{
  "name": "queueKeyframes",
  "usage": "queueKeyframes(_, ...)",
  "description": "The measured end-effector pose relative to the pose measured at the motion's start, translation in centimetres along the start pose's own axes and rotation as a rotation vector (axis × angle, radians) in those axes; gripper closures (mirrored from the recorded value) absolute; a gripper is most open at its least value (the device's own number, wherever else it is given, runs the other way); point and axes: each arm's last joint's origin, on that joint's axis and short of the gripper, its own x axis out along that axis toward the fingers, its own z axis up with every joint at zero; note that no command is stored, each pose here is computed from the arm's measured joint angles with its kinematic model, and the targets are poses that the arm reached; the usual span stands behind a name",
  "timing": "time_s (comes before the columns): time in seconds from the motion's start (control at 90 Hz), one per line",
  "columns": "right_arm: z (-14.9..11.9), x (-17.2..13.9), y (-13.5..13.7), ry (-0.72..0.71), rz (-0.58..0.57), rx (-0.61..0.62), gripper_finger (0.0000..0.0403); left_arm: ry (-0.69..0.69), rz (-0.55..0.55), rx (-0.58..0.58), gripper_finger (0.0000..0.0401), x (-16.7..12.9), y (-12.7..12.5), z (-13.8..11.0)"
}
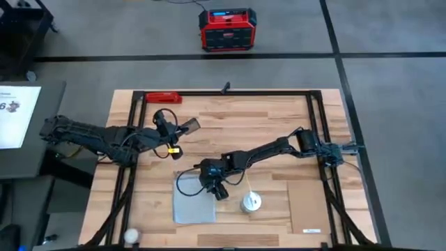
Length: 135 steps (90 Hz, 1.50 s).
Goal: Apply microfiber cloth
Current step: Wipe the front of the black phone with the white microfiber cloth
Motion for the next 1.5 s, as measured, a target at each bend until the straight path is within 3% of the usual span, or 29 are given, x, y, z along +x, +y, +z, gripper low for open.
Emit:
queueKeyframes(0.267,-1.2,1.4,-0.4,-0.017,-0.011,0.023,0.0209,-0.001,0.0,-0.003,0.0394,0.0,0.0,0.0)
queueKeyframes(0.367,-2.2,3.1,-0.6,0.017,-0.004,0.009,0.0262,-0.001,-0.002,-0.004,0.0394,0.0,0.0,0.0)
queueKeyframes(0.5,-2.2,4.3,-0.8,0.013,0.004,0.007,0.0373,0.003,-0.003,-0.004,0.0394,0.0,0.0,0.0)
queueKeyframes(0.611,-1.6,3.7,-1.0,0.011,-0.014,0.003,0.0393,0.011,-0.004,-0.001,0.0394,0.0,0.0,-0.1)
queueKeyframes(0.711,0.0,1.9,-1.3,-0.016,-0.052,-0.013,0.0397,0.016,-0.004,-0.004,0.0394,0.0,0.0,-0.2)
queueKeyframes(0.844,2.3,-1.5,-1.3,-0.025,-0.201,-0.082,0.0399,0.014,-0.018,-0.028,0.0394,0.0,0.0,-0.1)
queueKeyframes(1.022,6.5,-9.0,-0.5,-0.154,-0.334,-0.114,0.0401,-0.009,-0.045,-0.053,0.0394,-0.1,-0.3,0.1)
queueKeyframes(1.311,8.2,-16.4,0.8,-0.141,-0.607,-0.127,0.0402,-0.046,-0.093,-0.064,0.0394,-0.6,-1.0,0.4)
queueKeyframes(1.5,8.2,-18.0,0.5,-0.095,-0.763,-0.126,0.0402,-0.107,-0.17,-0.099,0.0394,-1.1,-1.9,1.1)
